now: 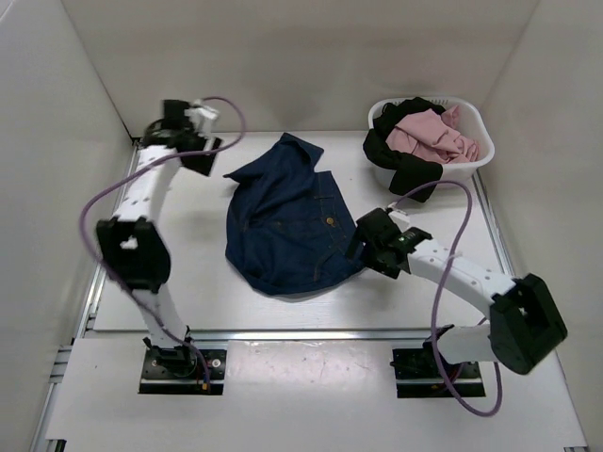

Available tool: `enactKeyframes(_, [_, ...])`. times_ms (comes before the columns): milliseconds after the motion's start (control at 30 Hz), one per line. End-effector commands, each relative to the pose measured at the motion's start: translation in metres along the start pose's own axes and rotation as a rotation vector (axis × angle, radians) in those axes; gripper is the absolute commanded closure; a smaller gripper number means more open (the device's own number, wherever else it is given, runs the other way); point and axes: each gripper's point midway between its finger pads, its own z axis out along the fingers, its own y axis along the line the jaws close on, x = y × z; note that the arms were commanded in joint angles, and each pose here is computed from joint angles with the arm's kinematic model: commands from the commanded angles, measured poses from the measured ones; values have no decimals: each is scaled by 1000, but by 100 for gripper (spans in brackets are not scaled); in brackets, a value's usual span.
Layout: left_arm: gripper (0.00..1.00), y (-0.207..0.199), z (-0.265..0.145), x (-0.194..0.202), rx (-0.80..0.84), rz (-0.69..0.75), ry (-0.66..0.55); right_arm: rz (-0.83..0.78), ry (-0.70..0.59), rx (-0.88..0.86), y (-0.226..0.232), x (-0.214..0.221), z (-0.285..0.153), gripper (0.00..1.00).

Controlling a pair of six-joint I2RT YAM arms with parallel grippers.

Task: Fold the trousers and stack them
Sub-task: Flatten the trousers out

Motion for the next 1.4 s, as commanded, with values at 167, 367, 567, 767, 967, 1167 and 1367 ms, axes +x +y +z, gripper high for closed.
enactKeyframes(167, [7, -82, -11, 112, 276, -74, 205, 51, 160, -17, 9, 6, 40, 4])
enactKeyframes(367, [11, -108, 19, 145, 341, -114, 319, 49, 263, -44, 26, 20, 67, 24])
enactKeyframes(567, [11, -119, 21, 163, 369, -119, 352, 79, 255, -28, 21, 15, 72, 98])
enactKeyframes(767, [7, -106, 6, 128, 344, -116, 244, 187, 19, 132, -35, -38, -12, 100])
enactKeyframes(967, [7, -127, -4, 105, 395, -28, 206, 422, -283, 129, -101, -59, -120, 100])
enactKeyframes(1167, [6, -221, -5, 70, 660, 82, 187, 384, -198, 95, -89, -43, -97, 100])
enactKeyframes(1367, [1, -311, -29, 63, 882, 184, 203, 321, -260, 104, -79, -72, -111, 100])
